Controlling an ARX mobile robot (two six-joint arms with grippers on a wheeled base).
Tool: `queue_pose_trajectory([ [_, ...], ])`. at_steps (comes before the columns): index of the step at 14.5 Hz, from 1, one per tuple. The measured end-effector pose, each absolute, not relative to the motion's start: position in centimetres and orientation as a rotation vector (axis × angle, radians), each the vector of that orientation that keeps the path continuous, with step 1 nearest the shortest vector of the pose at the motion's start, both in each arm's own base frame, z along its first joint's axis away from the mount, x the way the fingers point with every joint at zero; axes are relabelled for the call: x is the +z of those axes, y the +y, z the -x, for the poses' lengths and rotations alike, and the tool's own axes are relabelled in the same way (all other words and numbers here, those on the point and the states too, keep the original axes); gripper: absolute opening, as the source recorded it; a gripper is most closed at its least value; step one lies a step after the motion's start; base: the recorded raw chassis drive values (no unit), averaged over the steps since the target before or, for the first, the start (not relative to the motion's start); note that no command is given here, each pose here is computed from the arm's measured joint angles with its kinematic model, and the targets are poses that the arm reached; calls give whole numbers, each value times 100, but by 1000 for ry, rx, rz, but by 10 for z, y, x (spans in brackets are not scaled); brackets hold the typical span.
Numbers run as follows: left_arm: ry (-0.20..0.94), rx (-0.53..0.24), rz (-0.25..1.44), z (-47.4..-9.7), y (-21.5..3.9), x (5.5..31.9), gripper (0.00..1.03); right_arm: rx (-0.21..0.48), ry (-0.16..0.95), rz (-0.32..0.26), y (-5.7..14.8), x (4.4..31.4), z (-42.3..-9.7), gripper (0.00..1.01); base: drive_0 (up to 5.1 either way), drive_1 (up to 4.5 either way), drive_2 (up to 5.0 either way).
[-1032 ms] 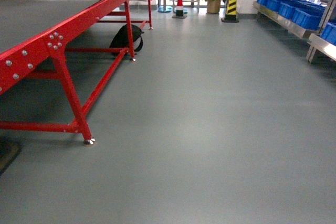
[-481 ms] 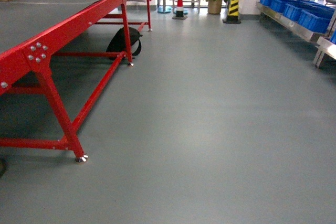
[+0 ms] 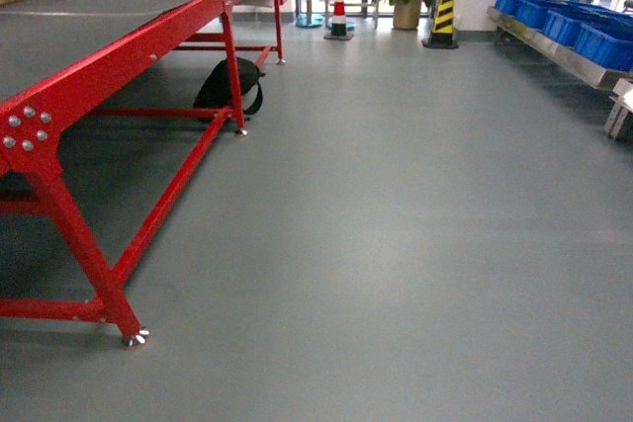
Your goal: Sort blue parts and orange caps into right shelf containers
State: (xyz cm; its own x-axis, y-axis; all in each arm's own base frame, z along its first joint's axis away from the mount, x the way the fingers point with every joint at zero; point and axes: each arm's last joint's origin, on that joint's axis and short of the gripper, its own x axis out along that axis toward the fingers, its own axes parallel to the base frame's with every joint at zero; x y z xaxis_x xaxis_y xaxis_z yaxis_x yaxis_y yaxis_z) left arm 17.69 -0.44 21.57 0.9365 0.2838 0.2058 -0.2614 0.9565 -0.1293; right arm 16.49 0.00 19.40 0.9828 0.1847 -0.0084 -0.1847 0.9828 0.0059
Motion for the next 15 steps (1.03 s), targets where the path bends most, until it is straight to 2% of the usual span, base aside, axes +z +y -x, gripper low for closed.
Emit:
queue_pose_trajectory([
  [4, -228, 278, 102, -177, -4, 216, 47, 186, 8, -5, 0, 194, -165, 44, 0, 0, 0],
  [15, -223, 279, 101, -177, -5, 216, 47, 186, 10, -5, 0, 194, -165, 44, -3, 423, -428],
])
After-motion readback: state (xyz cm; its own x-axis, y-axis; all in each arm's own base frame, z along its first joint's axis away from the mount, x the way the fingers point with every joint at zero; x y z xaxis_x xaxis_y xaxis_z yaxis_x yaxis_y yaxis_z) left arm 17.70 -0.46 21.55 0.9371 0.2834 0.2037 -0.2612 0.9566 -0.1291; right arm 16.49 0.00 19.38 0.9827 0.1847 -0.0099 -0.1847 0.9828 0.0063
